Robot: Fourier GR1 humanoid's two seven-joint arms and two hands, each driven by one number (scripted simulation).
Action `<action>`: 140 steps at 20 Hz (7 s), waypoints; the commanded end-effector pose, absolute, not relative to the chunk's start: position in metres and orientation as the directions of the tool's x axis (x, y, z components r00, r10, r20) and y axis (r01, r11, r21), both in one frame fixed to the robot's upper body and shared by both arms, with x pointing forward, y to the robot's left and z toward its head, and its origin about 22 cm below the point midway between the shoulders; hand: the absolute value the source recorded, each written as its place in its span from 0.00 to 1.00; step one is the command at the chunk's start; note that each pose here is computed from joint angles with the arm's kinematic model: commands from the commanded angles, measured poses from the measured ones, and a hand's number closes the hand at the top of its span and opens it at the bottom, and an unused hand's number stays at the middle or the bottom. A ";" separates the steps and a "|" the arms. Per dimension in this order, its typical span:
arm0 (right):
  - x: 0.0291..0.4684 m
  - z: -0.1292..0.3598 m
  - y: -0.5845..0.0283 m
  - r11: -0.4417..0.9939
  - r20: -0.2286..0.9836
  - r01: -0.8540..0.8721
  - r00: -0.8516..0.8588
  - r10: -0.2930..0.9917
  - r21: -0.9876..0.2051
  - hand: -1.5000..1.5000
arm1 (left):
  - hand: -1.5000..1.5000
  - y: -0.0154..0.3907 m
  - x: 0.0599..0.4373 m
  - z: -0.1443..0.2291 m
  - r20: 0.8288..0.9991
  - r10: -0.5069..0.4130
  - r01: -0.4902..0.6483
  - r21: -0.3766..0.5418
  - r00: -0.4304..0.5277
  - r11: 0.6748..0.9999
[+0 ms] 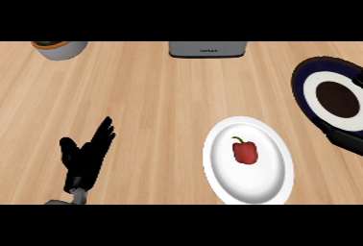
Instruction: Pick the bell pepper from the plate and place it in the plate
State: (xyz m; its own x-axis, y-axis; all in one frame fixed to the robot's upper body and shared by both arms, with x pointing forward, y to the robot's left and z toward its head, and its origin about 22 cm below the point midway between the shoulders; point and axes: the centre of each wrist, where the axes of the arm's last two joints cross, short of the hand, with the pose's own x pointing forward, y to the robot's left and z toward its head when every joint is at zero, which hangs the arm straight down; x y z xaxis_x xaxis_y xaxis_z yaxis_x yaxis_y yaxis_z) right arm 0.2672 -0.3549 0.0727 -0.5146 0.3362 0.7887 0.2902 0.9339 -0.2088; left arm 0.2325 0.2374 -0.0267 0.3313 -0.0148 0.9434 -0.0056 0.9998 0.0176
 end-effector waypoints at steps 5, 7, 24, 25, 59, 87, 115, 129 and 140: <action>0.232 0.095 -0.377 0.829 0.725 0.160 -0.416 0.549 -0.536 0.00 | 0.50 0.246 0.229 -0.033 0.922 -0.012 -0.006 0.015 0.387 1.000; 0.234 0.113 -0.370 0.762 0.692 0.079 -0.369 0.621 -0.643 0.00 | 0.50 0.247 0.231 -0.033 0.924 -0.009 -0.002 0.011 0.382 1.000; 0.215 0.120 -0.246 0.535 0.533 -0.047 -0.186 0.825 -0.844 0.00 | 0.50 0.229 0.236 -0.022 0.930 -0.005 0.006 0.003 0.368 1.000; 0.213 0.102 -0.255 0.514 0.515 -0.059 -0.186 0.837 -0.856 0.00 | 0.50 0.230 0.245 -0.035 0.923 0.000 0.001 0.000 0.384 1.000; 0.251 0.010 -0.194 0.375 0.397 -0.211 -0.074 0.915 -0.903 0.00 | 0.50 0.235 0.236 -0.035 0.924 -0.016 0.013 0.011 0.383 1.000; 0.112 0.067 -0.235 0.641 0.532 0.277 -0.377 0.758 -0.716 1.00 | 0.50 0.253 0.226 -0.024 0.926 0.014 -0.033 -0.002 0.378 0.999; 0.277 0.055 -0.461 0.682 0.803 0.671 -0.216 0.555 -0.291 1.00 | 0.50 0.230 0.230 -0.037 0.931 -0.018 0.033 0.006 0.365 0.999; 0.297 0.049 -0.513 0.611 0.740 0.495 0.103 0.664 -0.618 0.00 | 0.50 0.209 0.248 -0.030 0.940 -0.021 0.079 -0.007 0.340 0.997; 0.334 0.046 -0.481 0.852 0.876 0.427 -0.227 0.425 -0.302 0.00 | 0.50 0.228 0.253 -0.022 0.941 -0.031 0.080 0.004 0.337 0.997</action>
